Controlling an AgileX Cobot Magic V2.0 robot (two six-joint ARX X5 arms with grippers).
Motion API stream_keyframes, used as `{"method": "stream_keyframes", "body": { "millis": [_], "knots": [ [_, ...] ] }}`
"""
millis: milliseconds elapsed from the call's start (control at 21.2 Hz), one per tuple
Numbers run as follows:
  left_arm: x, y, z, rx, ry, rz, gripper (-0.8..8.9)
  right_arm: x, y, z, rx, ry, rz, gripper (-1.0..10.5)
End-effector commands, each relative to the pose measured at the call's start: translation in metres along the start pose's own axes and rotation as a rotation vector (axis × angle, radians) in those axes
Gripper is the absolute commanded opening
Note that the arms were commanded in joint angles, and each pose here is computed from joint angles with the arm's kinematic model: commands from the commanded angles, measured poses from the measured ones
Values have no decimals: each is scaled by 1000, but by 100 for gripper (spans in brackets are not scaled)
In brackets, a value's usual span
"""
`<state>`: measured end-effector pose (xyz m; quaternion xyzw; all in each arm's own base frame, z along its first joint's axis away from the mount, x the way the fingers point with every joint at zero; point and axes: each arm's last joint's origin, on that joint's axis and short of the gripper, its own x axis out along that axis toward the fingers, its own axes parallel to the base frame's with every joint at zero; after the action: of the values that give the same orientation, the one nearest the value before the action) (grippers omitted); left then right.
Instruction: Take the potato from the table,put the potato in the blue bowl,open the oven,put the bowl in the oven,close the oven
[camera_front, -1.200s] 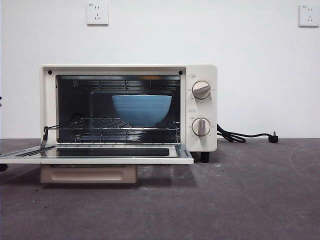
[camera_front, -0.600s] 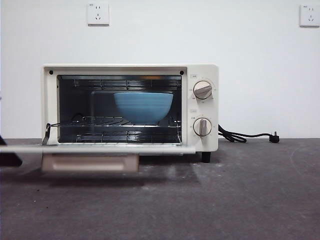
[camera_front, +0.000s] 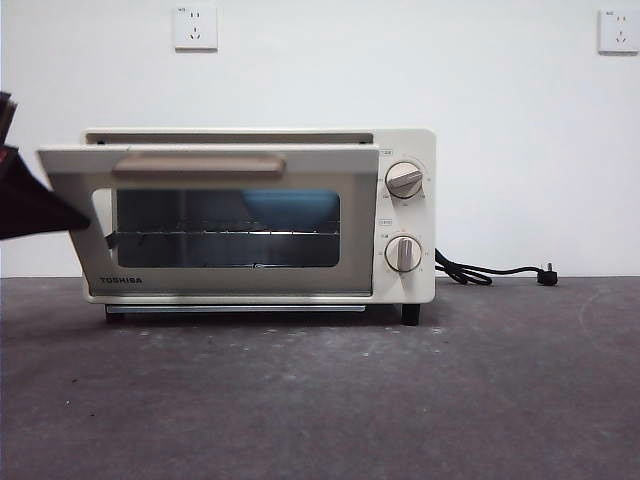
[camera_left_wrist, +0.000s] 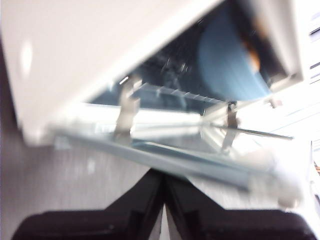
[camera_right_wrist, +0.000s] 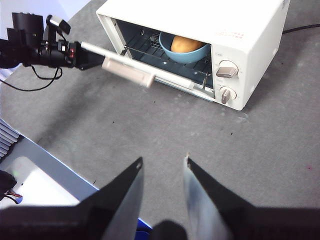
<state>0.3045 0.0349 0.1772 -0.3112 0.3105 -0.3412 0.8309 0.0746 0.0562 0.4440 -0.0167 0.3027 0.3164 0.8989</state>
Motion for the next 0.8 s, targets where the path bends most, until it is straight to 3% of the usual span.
{"method": "stream_keyframes", "body": {
  "millis": [47, 471, 800],
  "knots": [
    [0, -6, 16, 48, -36, 10, -8, -1, 0, 1, 11, -8, 0, 131],
    [-2, -27, 34, 99, -28, -47, -8, -1, 0, 0, 12, -6, 0, 131],
    [-18, -80, 33, 222, -48, 22, -7, 4, 0, 2, 10, 10, -2, 131]
  ]
}}
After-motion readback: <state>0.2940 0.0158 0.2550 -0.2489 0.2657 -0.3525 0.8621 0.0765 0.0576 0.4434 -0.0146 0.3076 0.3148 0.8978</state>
